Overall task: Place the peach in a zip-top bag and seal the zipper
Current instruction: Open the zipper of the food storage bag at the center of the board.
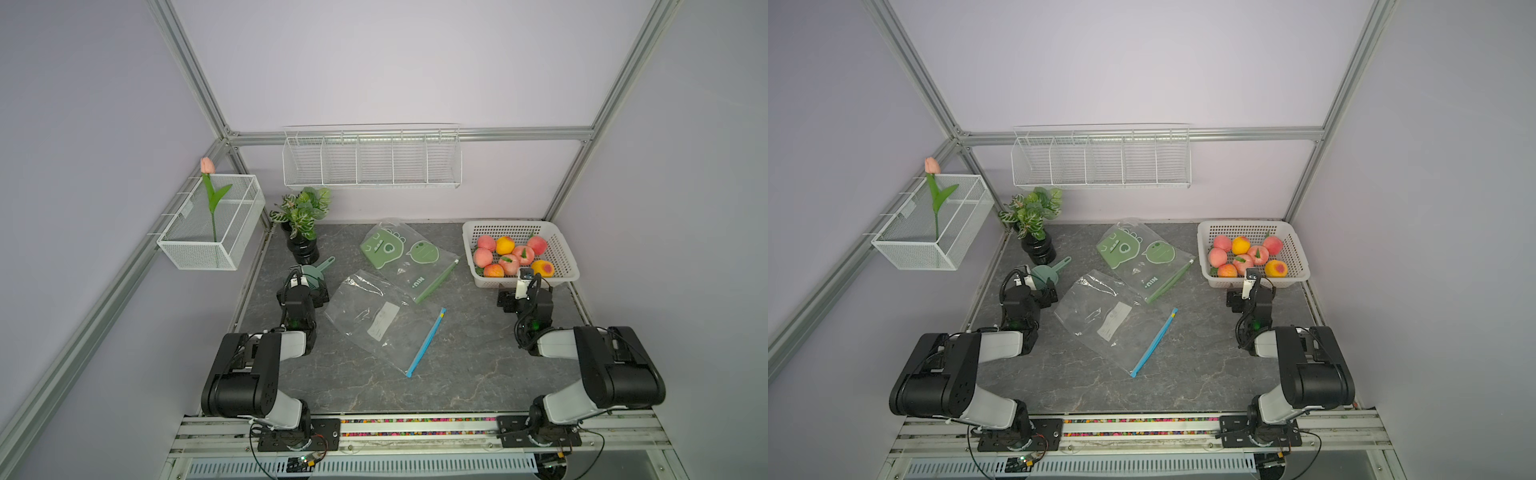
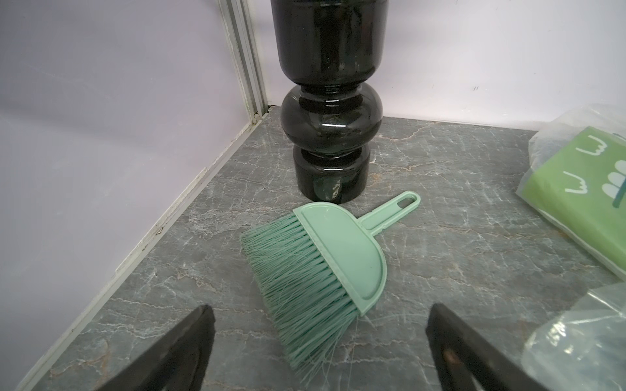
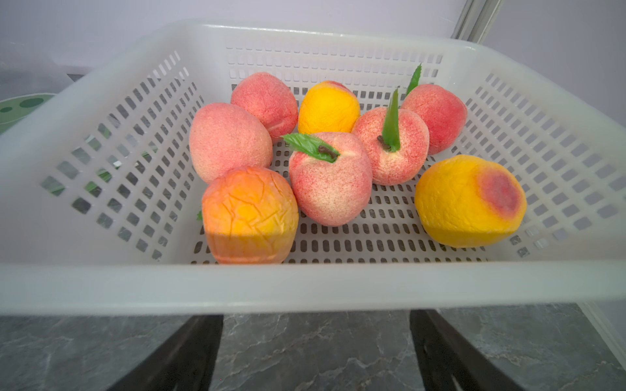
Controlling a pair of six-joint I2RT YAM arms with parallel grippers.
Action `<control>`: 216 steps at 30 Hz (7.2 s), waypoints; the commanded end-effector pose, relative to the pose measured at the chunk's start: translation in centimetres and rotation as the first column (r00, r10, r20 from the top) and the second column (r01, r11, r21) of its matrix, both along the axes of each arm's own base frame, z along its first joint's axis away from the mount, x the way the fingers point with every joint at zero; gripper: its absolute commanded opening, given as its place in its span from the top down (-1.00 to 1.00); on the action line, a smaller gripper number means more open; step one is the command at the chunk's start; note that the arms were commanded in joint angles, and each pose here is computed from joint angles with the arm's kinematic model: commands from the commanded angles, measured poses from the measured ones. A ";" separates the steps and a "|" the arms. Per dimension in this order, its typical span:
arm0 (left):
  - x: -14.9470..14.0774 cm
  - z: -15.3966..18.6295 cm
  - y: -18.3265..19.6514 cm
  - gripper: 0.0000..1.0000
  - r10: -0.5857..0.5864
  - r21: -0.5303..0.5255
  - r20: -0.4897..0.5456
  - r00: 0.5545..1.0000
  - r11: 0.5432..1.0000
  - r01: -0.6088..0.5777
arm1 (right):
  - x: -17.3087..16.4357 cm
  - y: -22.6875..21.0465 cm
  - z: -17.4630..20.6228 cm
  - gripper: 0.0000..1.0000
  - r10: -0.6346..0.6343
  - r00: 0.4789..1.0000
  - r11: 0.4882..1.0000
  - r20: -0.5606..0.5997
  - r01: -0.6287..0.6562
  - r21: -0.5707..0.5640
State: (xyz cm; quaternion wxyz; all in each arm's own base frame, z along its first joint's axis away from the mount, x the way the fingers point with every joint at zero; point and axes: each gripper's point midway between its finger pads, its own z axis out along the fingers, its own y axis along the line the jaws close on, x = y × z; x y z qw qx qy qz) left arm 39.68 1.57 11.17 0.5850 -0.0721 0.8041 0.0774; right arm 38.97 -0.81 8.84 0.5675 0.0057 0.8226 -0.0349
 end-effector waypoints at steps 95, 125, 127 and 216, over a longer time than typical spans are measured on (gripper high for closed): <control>1.9 -4.1 -41.8 -0.54 -0.428 0.303 -0.669 0.608 0.590 0.749 | -9.4 4.0 5.2 -0.78 0.068 0.940 0.902 -0.334 0.085 0.422; 3.7 -3.5 -41.7 1.00 -0.453 0.265 -0.632 0.629 0.636 0.725 | -9.2 4.9 5.4 -0.78 0.110 0.936 0.891 -0.335 0.056 0.450; 3.6 -2.0 -41.7 1.00 -0.479 0.224 -0.608 0.633 0.661 0.716 | -9.0 5.4 5.9 -0.78 0.135 0.936 0.887 -0.326 0.032 0.460; 4.3 20.0 -34.5 1.00 -0.402 -0.675 -0.139 0.905 0.707 0.210 | 6.8 19.7 7.7 -0.45 0.154 0.785 0.984 -0.600 -0.070 0.161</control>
